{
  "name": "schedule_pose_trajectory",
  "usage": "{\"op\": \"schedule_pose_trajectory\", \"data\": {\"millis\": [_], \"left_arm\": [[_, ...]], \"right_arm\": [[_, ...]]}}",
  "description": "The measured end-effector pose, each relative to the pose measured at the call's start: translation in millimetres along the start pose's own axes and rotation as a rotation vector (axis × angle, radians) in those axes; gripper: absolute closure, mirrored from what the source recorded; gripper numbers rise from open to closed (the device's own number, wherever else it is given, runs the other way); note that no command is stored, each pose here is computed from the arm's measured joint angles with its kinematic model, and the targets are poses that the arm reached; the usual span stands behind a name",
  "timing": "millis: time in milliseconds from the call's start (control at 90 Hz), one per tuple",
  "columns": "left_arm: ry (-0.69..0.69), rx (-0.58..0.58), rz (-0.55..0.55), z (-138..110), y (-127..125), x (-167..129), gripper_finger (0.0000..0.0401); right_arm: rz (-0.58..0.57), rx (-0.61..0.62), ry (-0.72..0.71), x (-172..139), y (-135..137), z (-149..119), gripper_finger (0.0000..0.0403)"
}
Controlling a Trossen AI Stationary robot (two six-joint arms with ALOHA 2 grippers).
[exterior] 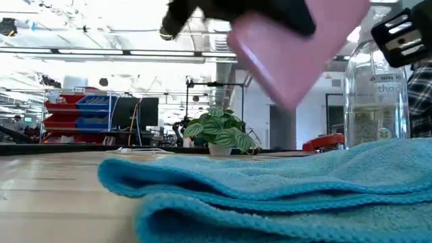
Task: Apply microfiber cloth
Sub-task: Wipe the back and front of the pink cellphone with the blue microfiber cloth
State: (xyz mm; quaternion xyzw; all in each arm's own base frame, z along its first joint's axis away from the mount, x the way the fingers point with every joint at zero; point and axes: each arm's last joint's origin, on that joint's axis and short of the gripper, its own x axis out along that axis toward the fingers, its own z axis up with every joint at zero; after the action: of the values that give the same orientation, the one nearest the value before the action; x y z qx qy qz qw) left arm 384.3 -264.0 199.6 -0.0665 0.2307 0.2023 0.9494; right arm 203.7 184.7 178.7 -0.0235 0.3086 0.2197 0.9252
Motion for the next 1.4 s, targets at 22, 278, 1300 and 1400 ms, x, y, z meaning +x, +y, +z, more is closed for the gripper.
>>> {"op": "schedule_pose_trajectory", "data": {"millis": [22,278,1300,1400], "left_arm": [[0.013,-0.007,-0.014,-2,-1,-2,0.0397],[0.212,-0.132,0.089,-28,11,-16,0.0397],[0.427,-0.235,0.177,1,48,16,0.0397],[0.495,-0.257,0.145,-6,47,17,0.0397]], "right_arm": [[0.002,0.001,-0.007,4,1,-1,0.0256],[-0.089,0.098,0.137,27,-16,-21,0.0206],[-0.31,0.28,-0.123,81,-50,-29,0.0397],[-0.323,0.272,-0.134,80,-47,-29,0.0401]]}}
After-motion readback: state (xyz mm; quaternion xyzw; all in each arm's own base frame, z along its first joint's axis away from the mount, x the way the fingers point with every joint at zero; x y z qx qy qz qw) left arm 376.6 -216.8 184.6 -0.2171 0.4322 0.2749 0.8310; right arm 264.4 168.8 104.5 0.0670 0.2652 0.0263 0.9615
